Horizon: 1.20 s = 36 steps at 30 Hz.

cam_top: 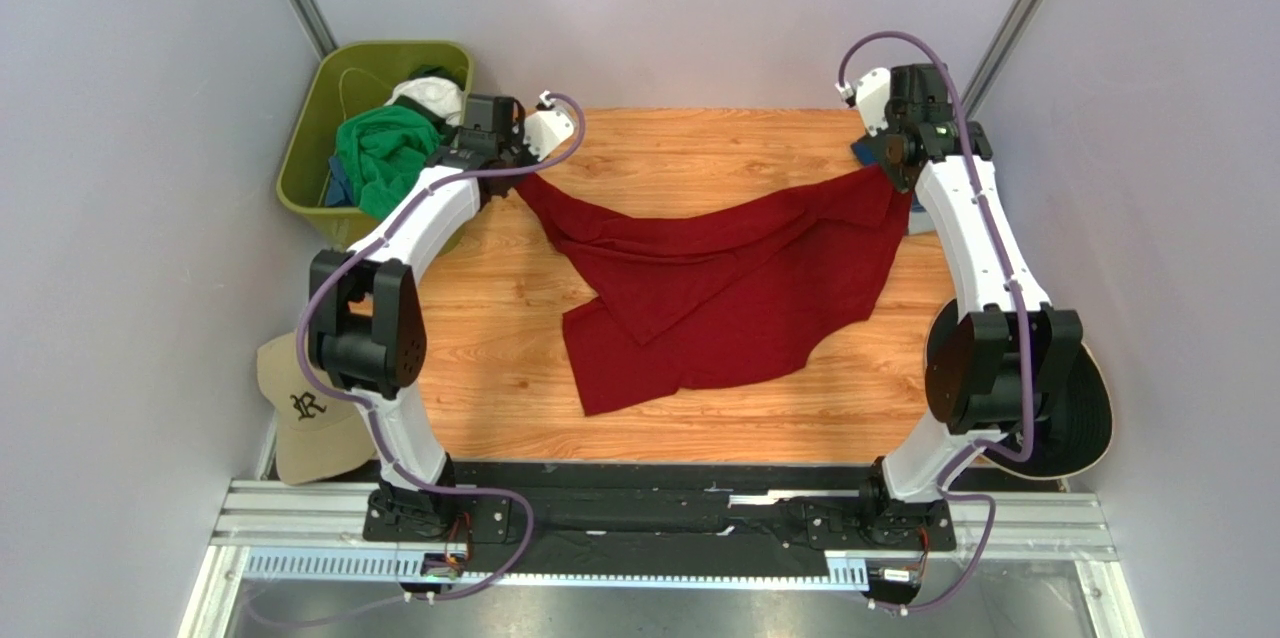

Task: Fold and stack the t-shirts
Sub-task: Flatten the tshirt out

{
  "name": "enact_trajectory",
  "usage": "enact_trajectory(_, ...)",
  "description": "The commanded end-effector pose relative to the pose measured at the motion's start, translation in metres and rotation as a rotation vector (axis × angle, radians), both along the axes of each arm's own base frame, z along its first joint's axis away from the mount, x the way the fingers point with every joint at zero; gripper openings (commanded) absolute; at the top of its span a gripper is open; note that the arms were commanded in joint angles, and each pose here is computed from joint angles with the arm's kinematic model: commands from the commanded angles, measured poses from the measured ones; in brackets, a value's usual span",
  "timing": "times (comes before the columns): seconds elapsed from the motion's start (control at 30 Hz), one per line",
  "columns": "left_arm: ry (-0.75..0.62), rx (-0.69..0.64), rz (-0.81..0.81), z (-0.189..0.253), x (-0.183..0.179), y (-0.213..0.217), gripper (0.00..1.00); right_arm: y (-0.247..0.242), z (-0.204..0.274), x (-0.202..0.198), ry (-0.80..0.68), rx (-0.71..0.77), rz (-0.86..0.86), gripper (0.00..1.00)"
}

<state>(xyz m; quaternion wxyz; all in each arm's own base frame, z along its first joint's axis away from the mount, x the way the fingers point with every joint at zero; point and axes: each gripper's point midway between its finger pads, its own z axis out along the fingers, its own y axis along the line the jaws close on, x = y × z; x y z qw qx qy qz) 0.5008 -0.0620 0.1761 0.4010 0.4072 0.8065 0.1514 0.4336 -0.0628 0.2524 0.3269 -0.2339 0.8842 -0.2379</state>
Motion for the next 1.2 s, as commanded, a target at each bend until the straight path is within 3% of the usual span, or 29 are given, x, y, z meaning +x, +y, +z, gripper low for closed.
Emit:
enact_trajectory(0.0,-0.125,-0.036,0.03,0.03,0.029,-0.003,0.51,0.009,-0.01,0.012,-0.029,0.041,-0.007,0.0)
enact_trajectory(0.03,-0.111,-0.036,0.036,0.022,0.027,-0.002,0.65,0.01,-0.018,0.011,-0.012,0.043,-0.006,0.0)
enact_trajectory(0.07,-0.101,-0.035,0.033,0.018,0.026,-0.003,0.62,0.012,-0.021,0.01,-0.006,0.044,0.0,0.0)
enact_trajectory(0.13,-0.089,-0.037,0.041,0.01,0.022,-0.003,0.65,0.016,-0.027,0.008,0.005,0.046,0.008,0.0)
enact_trajectory(0.17,-0.085,-0.033,0.045,0.009,0.02,-0.002,0.78,0.017,-0.028,0.007,0.008,0.048,0.009,0.0)
enact_trajectory(0.27,-0.064,-0.038,0.031,0.009,0.007,-0.008,0.88,0.021,-0.03,0.003,0.011,0.053,0.015,0.0)
enact_trajectory(0.37,0.016,-0.087,-0.068,0.013,-0.027,-0.033,0.89,0.023,-0.032,-0.002,0.011,0.057,0.02,0.0)
enact_trajectory(0.47,0.156,-0.159,-0.316,0.004,-0.086,-0.103,0.89,0.024,-0.032,-0.006,0.006,0.064,0.018,0.0)
enact_trajectory(0.67,0.397,-0.149,-0.524,-0.036,-0.172,-0.168,0.89,0.029,-0.047,-0.013,0.035,0.076,0.023,0.0)
enact_trajectory(0.87,0.5,-0.11,-0.596,-0.064,-0.208,-0.195,0.85,0.034,-0.05,-0.02,0.031,0.084,0.032,0.0)
enact_trajectory(1.17,0.664,-0.109,-0.682,-0.091,-0.221,-0.213,0.8,0.035,-0.044,-0.032,0.01,0.098,0.035,0.0)
